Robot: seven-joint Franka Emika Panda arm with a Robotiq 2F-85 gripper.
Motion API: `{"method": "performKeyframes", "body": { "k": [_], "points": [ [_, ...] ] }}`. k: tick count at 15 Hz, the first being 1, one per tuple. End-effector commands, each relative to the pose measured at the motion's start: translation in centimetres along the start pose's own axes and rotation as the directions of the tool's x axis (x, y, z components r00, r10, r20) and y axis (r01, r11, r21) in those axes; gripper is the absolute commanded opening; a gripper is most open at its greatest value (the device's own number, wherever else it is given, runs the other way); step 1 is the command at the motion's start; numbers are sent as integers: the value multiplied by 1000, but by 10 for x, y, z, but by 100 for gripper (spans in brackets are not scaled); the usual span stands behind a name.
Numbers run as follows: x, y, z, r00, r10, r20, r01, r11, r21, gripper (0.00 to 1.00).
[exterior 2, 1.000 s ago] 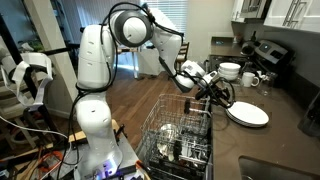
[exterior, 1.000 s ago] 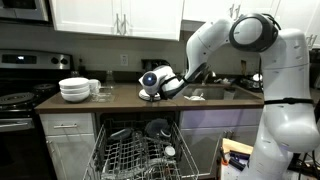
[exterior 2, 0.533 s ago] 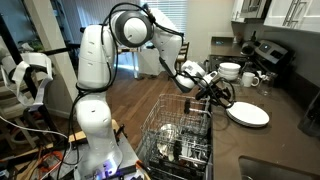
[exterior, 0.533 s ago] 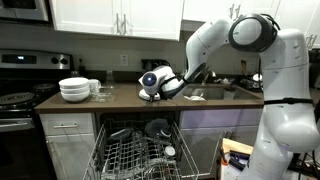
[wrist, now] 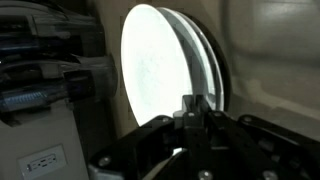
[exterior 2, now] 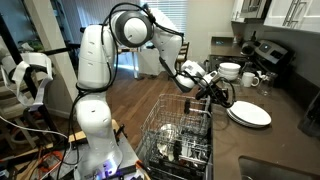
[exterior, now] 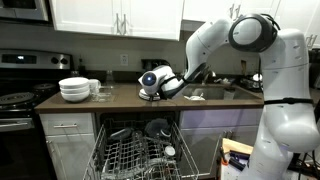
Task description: Put the plate in the dishwasher
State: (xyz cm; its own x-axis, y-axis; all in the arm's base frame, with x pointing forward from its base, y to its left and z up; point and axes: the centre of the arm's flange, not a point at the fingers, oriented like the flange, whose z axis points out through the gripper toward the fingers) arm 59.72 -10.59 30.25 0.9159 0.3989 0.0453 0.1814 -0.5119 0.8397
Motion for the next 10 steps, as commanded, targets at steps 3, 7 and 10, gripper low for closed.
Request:
{"method": "performKeyframes", "body": {
  "k": [3, 7, 10],
  "points": [
    [3, 5, -1, 1000, 0, -13, 0, 1000, -12, 0],
    [4, 2, -11, 1000, -3, -20, 3, 1000, 12, 1],
    [8, -4, -18, 999, -9, -35, 10, 1000, 23, 1]
  ]
}}
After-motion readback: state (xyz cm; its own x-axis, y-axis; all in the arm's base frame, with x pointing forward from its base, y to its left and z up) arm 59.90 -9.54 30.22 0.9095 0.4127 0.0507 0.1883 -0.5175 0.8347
